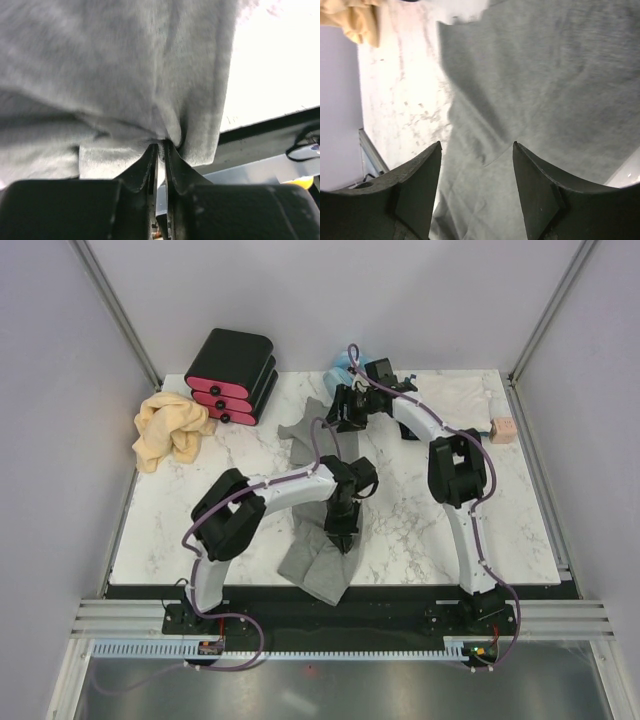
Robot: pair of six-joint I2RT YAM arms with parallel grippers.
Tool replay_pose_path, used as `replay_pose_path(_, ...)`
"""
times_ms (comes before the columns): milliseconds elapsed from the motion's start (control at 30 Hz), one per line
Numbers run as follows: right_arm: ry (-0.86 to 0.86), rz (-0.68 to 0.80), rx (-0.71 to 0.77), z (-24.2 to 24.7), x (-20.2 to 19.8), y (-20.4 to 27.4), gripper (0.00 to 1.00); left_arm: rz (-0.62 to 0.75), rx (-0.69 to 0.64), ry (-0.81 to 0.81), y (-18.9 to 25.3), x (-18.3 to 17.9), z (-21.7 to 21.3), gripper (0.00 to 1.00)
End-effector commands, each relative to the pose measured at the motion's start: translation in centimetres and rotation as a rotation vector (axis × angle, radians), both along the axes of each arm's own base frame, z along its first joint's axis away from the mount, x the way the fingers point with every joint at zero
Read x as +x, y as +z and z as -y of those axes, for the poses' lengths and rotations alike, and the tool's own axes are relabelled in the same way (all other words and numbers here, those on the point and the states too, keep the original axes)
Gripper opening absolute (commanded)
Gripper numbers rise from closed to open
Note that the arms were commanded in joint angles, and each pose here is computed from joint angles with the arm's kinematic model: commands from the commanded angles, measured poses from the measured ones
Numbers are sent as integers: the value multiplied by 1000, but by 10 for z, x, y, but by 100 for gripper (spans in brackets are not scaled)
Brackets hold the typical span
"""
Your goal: Fold and stack the t-shirts
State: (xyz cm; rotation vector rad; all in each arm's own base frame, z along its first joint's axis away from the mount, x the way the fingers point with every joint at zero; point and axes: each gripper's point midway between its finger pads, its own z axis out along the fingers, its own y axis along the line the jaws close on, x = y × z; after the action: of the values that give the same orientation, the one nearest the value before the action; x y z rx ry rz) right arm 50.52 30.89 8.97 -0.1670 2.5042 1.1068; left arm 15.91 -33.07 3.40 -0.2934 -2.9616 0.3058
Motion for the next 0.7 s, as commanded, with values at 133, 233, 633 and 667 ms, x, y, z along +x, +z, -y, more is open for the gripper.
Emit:
replay_pose_path(133, 68, 176, 154, -8, -22, 128, 67, 194, -87, 93, 98, 23, 7, 19)
replay_pose_path(233, 66, 189, 180, -6, -32, 151, 67, 238, -95, 98, 115, 29, 6, 22)
replay_pose_path(633, 44, 160, 129, 16, -76, 161, 66, 207, 31, 6, 74, 33, -2, 31)
replay_pose_path(667, 40, 162, 122, 19, -79, 162, 66, 226, 28, 10, 78, 36, -2, 32)
